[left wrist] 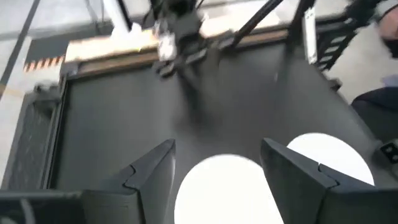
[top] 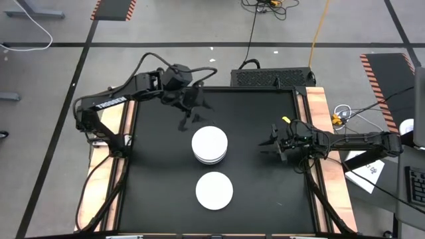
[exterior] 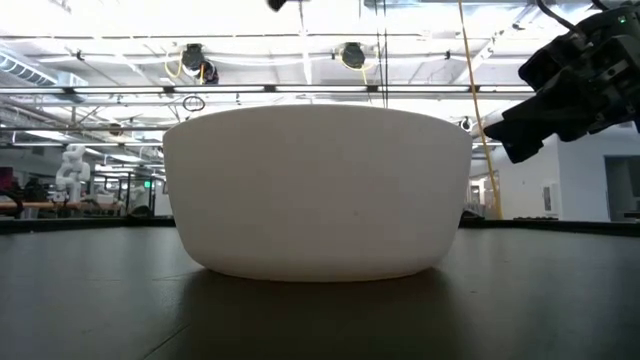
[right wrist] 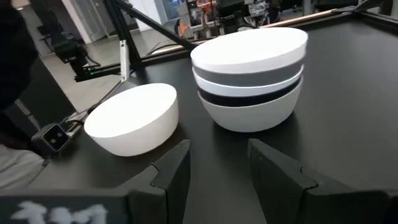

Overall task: Nest bowls inside each other
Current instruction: Stack the white bowl on top of the white bowl

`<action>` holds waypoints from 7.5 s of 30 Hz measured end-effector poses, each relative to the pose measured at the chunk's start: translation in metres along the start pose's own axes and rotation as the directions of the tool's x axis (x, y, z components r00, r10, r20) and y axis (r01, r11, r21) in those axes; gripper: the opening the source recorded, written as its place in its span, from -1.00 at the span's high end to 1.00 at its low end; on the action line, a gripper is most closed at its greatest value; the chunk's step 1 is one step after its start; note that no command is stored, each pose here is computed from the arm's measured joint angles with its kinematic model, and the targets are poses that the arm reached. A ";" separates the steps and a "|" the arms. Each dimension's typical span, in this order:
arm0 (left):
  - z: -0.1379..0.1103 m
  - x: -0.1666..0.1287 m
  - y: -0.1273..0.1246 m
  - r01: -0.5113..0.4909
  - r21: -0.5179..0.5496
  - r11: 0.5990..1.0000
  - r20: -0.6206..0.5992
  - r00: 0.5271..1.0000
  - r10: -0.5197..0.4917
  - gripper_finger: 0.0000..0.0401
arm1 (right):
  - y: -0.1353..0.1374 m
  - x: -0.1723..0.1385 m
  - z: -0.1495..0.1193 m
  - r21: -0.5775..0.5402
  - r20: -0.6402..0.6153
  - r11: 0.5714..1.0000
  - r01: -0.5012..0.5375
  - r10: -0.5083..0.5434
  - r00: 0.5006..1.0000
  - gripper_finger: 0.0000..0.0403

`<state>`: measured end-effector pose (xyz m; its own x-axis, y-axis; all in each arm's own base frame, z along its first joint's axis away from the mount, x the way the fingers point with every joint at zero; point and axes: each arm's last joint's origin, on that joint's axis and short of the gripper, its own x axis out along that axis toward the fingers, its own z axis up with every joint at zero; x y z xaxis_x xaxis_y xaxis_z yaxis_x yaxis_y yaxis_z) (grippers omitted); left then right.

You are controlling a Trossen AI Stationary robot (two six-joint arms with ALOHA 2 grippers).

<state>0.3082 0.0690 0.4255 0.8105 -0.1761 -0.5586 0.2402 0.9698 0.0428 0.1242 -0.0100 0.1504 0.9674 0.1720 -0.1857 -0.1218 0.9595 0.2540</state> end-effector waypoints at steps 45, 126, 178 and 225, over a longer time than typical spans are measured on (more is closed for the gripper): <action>-0.270 -0.022 -0.078 -0.134 -0.332 0.934 0.412 0.869 0.272 -0.11 | 0.002 0.000 0.005 -0.019 0.047 0.999 -0.031 0.032 0.998 0.24; -0.329 -0.005 -0.095 -0.146 -0.281 0.949 0.381 0.890 0.250 -0.11 | 0.062 0.057 0.064 -0.128 -0.144 0.989 0.070 -0.089 0.986 -0.02; -0.330 -0.004 -0.095 -0.192 -0.258 0.947 0.363 0.889 0.280 -0.11 | 0.092 0.184 0.073 0.289 -0.704 0.910 0.299 -0.009 0.710 -0.29; -0.330 -0.004 -0.095 -0.199 -0.240 0.950 0.363 0.889 0.278 -0.11 | 0.070 0.217 0.029 0.291 -0.764 0.891 0.350 -0.003 0.645 -0.20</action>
<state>0.1058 0.0335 0.1506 0.9816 0.0518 -0.1839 -0.0613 0.9970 -0.0463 0.3320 0.0885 0.1552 0.4545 0.2781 -0.8462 0.2944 0.8497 0.4374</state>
